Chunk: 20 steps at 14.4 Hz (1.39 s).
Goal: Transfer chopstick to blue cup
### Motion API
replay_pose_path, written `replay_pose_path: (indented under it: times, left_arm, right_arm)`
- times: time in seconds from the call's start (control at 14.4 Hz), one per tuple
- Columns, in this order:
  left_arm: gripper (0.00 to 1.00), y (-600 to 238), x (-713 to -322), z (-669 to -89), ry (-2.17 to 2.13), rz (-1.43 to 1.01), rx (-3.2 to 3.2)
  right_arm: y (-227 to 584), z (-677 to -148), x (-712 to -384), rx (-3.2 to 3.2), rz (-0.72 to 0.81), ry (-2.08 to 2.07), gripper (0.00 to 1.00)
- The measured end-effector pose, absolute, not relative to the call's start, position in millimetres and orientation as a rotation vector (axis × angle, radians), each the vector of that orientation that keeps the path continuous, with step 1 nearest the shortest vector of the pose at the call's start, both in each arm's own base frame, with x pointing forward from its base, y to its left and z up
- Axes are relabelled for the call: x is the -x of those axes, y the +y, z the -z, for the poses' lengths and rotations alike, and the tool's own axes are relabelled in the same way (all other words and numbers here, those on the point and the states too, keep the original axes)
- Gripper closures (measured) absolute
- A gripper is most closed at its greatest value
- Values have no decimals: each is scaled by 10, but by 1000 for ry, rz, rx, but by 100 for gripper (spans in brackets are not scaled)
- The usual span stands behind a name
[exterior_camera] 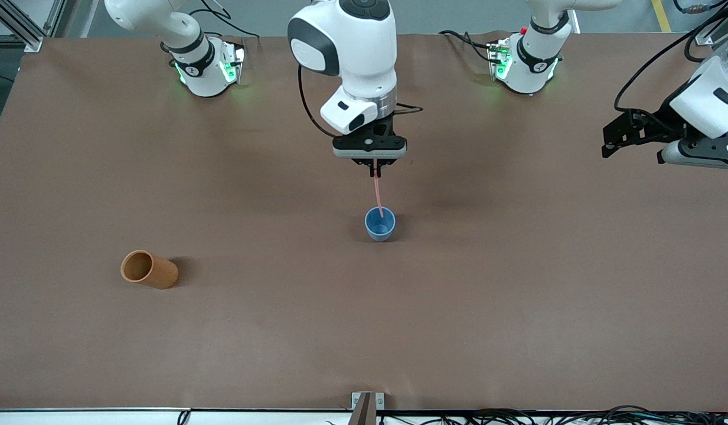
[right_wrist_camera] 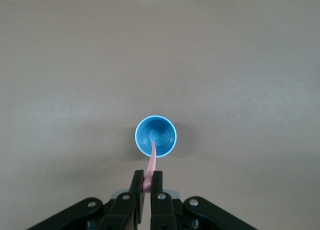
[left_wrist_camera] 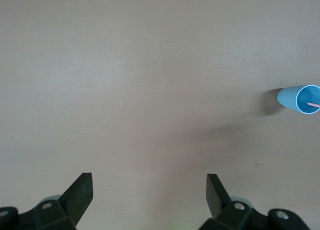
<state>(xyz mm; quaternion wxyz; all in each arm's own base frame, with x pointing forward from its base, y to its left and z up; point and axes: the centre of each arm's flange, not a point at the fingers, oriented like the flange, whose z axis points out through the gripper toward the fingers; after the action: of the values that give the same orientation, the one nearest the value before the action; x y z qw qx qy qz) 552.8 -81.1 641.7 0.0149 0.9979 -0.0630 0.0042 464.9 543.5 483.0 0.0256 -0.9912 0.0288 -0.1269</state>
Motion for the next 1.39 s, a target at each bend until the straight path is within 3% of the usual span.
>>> replay_pose_path:
  times: [0.35,0.55,0.69,0.9,1.18,1.39]
  left_arm:
    - [0,-810,-5528,-6417,-196,-13,-3106]
    - [0,-810,-5528,-6417,-196,-13,-3106]
    - [0,-810,-5528,-6417,-196,-13,-3106]
    - [0,-810,-5529,-6415,-196,-13,-3106]
    - [0,-808,-5530,-6415,-195,-13,-3106]
    - [0,-806,-5531,-6415,-194,-13,-3106]
  right_arm:
    - [5512,-4572,-4709,3074,427,57,90]
    - [5529,-4470,-4721,3086,423,50,84]
    - [5489,-4495,-4778,3084,435,65,71]
    - [5261,-4708,-5033,3062,480,119,39]
    - [4370,-5531,-5461,3050,515,280,0]
    - [3325,-6162,-5620,3098,387,326,0]
